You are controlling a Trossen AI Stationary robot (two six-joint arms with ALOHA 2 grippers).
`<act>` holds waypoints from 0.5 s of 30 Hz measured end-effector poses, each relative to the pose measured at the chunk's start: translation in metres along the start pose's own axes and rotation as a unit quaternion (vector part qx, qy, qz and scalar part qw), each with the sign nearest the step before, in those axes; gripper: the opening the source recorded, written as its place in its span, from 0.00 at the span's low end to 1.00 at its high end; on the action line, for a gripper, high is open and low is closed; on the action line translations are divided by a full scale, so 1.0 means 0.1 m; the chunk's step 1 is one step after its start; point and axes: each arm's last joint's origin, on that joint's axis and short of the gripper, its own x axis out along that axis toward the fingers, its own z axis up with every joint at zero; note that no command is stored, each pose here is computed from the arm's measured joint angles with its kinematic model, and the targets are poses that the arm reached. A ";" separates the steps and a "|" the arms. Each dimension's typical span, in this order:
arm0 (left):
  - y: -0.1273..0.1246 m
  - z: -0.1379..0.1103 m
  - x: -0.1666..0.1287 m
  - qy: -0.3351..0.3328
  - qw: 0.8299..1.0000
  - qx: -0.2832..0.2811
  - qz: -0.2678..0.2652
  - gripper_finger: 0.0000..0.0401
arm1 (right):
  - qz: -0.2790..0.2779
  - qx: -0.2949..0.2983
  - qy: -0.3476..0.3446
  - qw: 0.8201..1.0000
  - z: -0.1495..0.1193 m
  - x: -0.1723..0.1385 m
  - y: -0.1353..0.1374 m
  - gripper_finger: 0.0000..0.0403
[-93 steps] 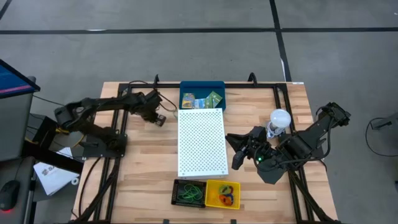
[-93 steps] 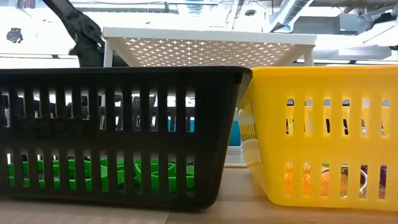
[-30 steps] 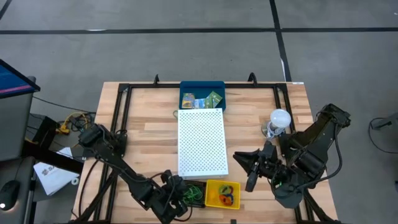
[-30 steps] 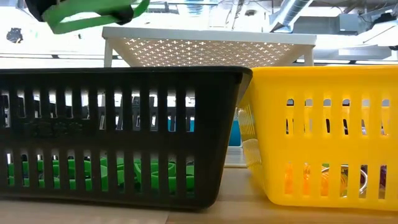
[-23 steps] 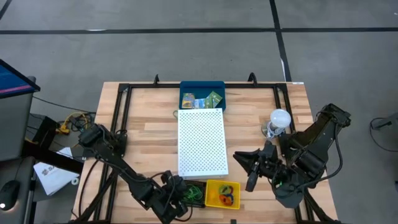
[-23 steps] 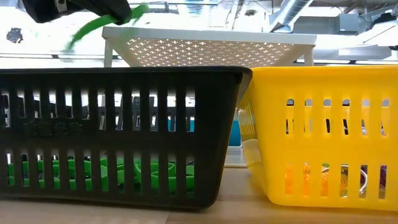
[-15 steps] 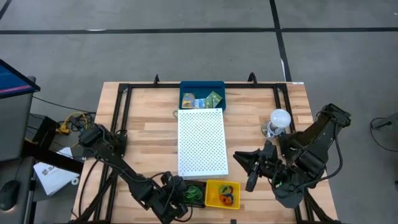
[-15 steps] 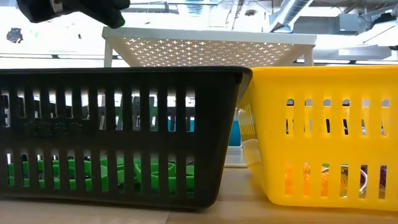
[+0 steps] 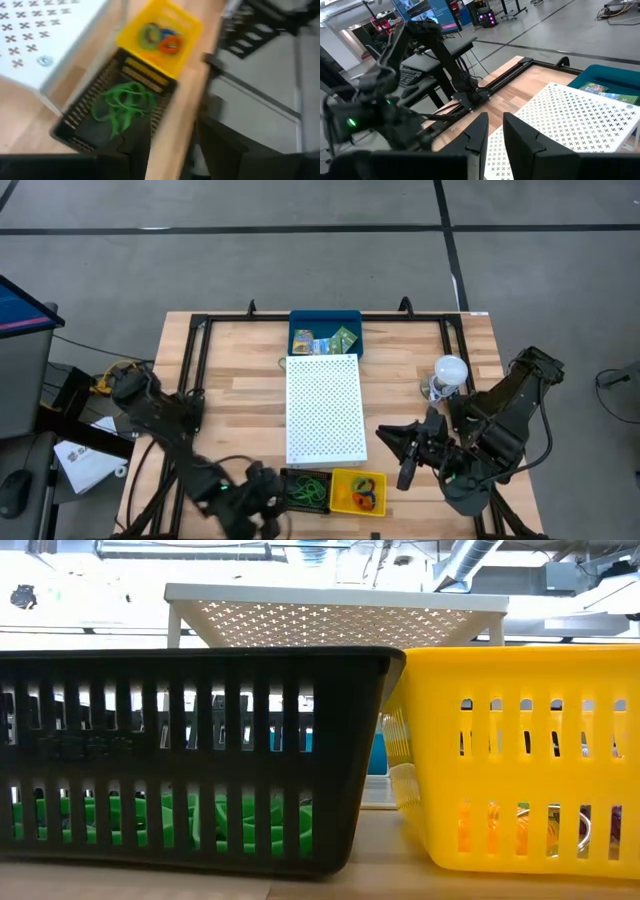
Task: Pick & Place Office Desk Supplies
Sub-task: Put the green rubber band into the black bin
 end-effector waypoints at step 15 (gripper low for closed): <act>1.77 2.11 -1.09 -0.281 0.947 -0.014 0.154 0.42 | -0.029 0.014 -0.023 0.999 0.06 0.14 -0.05 0.14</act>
